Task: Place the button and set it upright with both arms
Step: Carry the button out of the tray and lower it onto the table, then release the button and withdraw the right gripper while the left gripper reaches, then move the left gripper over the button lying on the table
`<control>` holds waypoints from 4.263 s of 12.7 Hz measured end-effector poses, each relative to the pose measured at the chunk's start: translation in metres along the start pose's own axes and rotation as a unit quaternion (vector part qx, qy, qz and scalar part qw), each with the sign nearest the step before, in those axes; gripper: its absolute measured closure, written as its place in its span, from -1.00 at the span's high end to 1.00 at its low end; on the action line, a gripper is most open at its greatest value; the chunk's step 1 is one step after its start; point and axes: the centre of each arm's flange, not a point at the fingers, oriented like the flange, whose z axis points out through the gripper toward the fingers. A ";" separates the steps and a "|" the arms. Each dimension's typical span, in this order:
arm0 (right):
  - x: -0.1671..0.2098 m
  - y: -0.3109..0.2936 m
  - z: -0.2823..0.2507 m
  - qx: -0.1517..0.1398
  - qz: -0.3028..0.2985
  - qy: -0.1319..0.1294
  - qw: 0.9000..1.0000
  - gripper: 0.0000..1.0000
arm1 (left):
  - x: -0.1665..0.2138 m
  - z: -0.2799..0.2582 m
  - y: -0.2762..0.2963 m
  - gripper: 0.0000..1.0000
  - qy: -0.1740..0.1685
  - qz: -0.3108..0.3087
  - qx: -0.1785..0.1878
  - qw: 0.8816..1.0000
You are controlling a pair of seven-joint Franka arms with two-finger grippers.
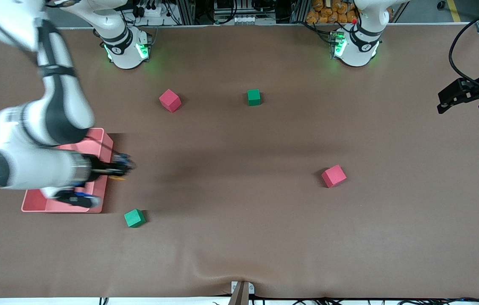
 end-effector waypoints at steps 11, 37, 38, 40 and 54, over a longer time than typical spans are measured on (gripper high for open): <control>-0.153 -0.259 0.289 0.004 -0.074 0.070 0.995 -0.21 | 0.002 -0.002 0.007 1.00 0.011 0.006 -0.001 1.000; -0.037 0.132 -0.226 -0.026 -0.007 0.052 0.998 1.00 | 0.042 0.135 0.102 1.00 -0.116 0.081 -0.099 0.985; -0.053 0.133 -0.244 -0.035 -0.011 0.071 0.997 1.00 | 0.045 0.155 0.116 1.00 -0.133 0.091 -0.103 0.981; -0.083 0.135 -0.269 -0.039 -0.013 0.098 0.994 1.00 | 0.050 0.191 0.146 1.00 -0.151 0.094 -0.109 0.978; -0.145 0.162 -0.263 -0.086 -0.017 0.122 0.989 1.00 | 0.011 0.366 0.357 1.00 -0.188 0.043 -0.115 0.974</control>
